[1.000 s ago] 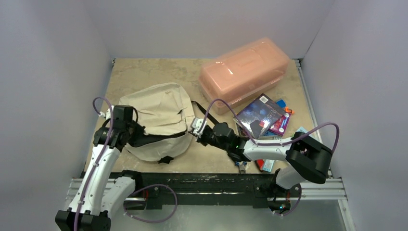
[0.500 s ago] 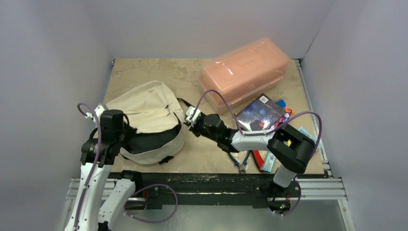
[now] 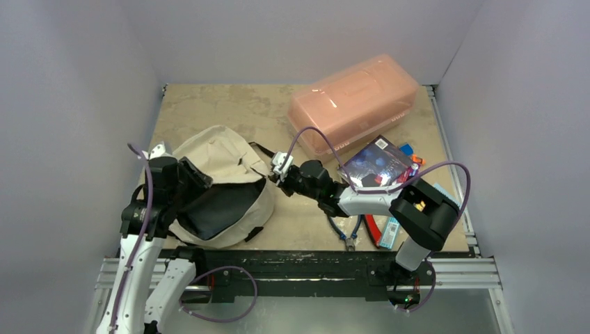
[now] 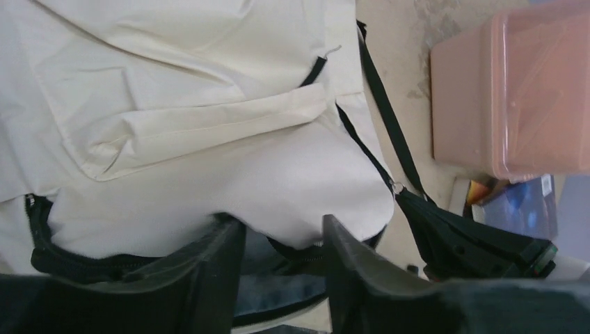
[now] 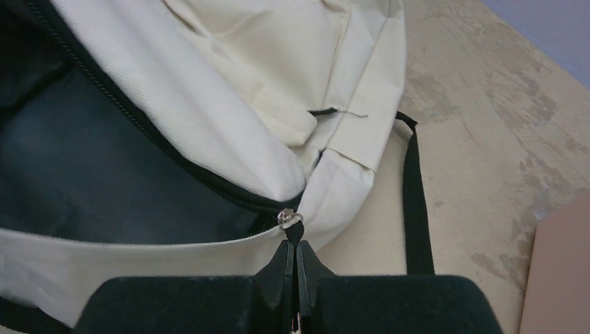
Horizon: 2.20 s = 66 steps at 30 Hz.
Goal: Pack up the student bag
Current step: Unzip the student bag at the center of the board.
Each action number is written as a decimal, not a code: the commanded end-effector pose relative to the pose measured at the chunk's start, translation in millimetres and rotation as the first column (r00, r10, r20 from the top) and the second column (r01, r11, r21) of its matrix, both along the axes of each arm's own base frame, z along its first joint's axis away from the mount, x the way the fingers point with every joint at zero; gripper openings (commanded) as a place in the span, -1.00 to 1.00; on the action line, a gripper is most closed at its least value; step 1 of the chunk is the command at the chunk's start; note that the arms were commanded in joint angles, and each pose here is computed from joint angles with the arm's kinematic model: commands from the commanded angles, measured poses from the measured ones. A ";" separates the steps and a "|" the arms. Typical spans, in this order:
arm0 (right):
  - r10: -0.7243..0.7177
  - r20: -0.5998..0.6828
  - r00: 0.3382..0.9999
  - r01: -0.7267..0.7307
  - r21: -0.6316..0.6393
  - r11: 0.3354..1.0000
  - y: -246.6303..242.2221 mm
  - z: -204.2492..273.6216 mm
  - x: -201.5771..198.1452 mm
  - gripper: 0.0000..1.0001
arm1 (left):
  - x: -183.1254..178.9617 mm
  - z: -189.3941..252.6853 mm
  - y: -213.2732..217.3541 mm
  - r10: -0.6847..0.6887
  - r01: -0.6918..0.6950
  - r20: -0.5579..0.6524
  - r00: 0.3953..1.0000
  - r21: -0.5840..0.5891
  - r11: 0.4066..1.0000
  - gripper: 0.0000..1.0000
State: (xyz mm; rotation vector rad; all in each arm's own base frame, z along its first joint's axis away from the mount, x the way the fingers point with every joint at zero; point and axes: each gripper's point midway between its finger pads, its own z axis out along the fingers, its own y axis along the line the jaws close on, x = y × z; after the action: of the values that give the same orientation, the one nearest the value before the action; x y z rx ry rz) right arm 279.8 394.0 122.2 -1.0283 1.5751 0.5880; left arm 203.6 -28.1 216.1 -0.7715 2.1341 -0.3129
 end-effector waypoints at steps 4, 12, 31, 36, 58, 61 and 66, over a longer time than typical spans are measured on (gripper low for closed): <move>0.171 0.016 0.985 -0.171 0.167 0.971 17.5 41.8 -26.6 -1.00 | 29.4 22.0 -81.0 -0.459 0.492 0.247 0.853 -0.090 0.866 0.47; 0.218 0.015 0.976 -0.216 0.196 0.956 20.4 46.6 -36.1 -1.00 | 35.8 20.8 -114.1 -0.675 0.693 0.186 0.714 -0.056 0.718 0.65; 0.235 0.068 0.970 -0.243 0.163 0.956 14.9 48.5 -37.5 -1.00 | 50.1 -4.2 -121.9 -0.798 0.798 0.049 0.601 0.029 0.602 0.42; 0.236 0.064 0.970 -0.243 0.175 0.954 14.3 48.5 -37.6 -1.00 | 44.0 -49.2 -123.1 -0.833 0.840 -0.114 0.542 0.055 0.539 0.37; -0.068 0.012 0.998 0.066 0.140 0.988 -11.8 30.6 12.4 -1.00 | 43.5 -22.8 -91.9 -0.770 0.720 -0.121 0.626 0.469 0.512 -1.00; -0.149 0.009 0.989 0.147 0.123 0.981 -19.7 25.6 26.7 -1.00 | 41.8 -12.0 -85.6 -0.768 0.660 -0.055 0.638 0.552 0.509 -1.00; -0.232 0.035 0.972 0.228 0.088 0.970 -21.2 28.8 51.4 -1.00 | 33.7 -14.6 -90.5 -0.811 0.679 -0.065 0.581 0.588 0.439 -1.00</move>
State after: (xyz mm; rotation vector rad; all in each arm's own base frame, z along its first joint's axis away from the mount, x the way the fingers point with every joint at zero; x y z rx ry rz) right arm 283.8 399.2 160.2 -0.9037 1.4900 0.6863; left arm 227.1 -128.6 194.4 0.5848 2.1222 -0.2962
